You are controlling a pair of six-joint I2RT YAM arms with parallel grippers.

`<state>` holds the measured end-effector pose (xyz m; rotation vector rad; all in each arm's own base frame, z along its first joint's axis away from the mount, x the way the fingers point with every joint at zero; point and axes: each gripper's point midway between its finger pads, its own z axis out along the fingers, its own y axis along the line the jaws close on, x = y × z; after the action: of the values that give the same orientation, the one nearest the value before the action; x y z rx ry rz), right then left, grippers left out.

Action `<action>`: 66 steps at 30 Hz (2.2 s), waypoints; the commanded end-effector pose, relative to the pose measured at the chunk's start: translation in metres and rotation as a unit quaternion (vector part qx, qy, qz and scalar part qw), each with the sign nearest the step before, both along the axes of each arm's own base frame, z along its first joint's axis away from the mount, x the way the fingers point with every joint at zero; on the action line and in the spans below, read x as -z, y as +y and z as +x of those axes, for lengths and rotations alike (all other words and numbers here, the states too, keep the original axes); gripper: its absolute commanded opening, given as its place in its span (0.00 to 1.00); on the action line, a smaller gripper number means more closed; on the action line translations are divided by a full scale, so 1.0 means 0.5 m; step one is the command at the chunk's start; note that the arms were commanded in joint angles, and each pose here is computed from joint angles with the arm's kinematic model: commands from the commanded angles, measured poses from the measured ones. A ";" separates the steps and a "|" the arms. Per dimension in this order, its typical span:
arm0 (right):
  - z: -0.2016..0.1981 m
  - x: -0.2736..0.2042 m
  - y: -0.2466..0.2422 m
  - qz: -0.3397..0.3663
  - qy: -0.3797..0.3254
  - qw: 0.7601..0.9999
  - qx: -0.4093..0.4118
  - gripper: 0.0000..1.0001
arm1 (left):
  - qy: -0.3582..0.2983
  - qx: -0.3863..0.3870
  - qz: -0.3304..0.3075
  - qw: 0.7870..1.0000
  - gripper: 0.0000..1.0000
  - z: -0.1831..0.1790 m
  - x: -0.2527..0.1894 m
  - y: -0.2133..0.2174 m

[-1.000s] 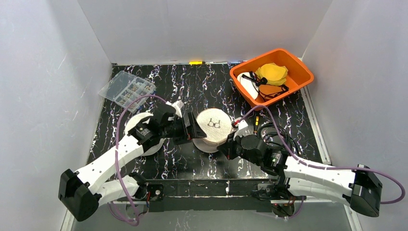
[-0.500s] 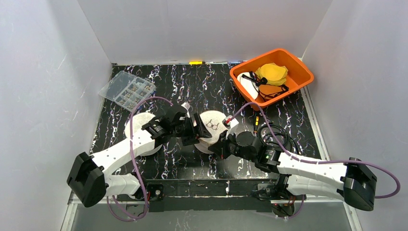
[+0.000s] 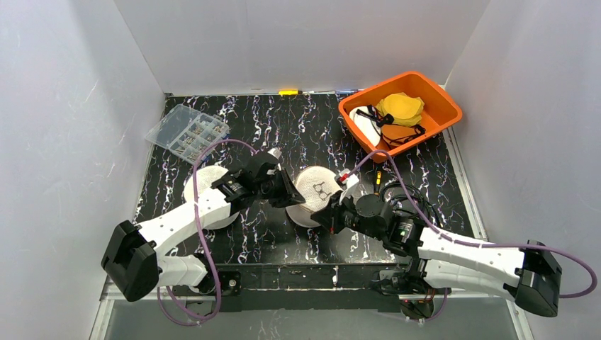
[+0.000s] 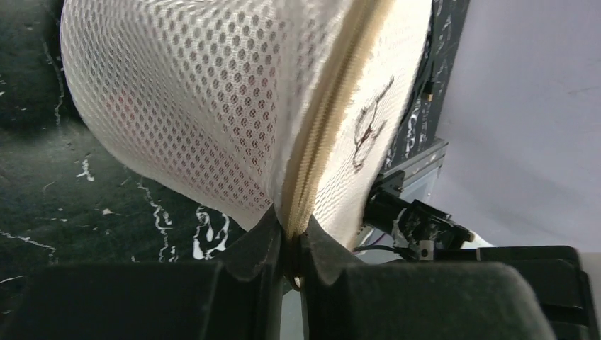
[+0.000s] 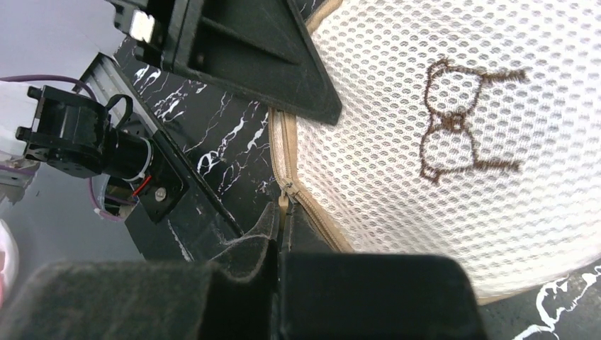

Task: Unzip the laundry bag and remove the bra
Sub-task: Unzip the laundry bag at the center of the board.

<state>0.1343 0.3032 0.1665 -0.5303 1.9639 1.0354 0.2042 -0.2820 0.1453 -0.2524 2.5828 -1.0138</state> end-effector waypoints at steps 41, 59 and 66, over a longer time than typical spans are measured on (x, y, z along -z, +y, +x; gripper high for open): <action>0.024 -0.065 -0.016 0.035 -0.012 0.998 0.049 0.01 | -0.042 0.071 0.003 0.997 0.80 0.027 -0.054 0.062; 0.022 -0.090 0.072 0.058 -0.013 0.998 -0.005 0.01 | -0.030 0.015 -0.084 0.996 0.91 -0.008 -0.094 0.043; 0.020 -0.092 0.063 0.055 -0.011 0.998 -0.002 0.01 | -0.001 0.030 -0.093 0.995 0.73 0.023 -0.065 -0.006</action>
<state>0.1419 0.3257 0.1710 -0.5077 1.9852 1.0509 0.2092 -0.2681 0.1645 -0.2596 2.5394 -1.1930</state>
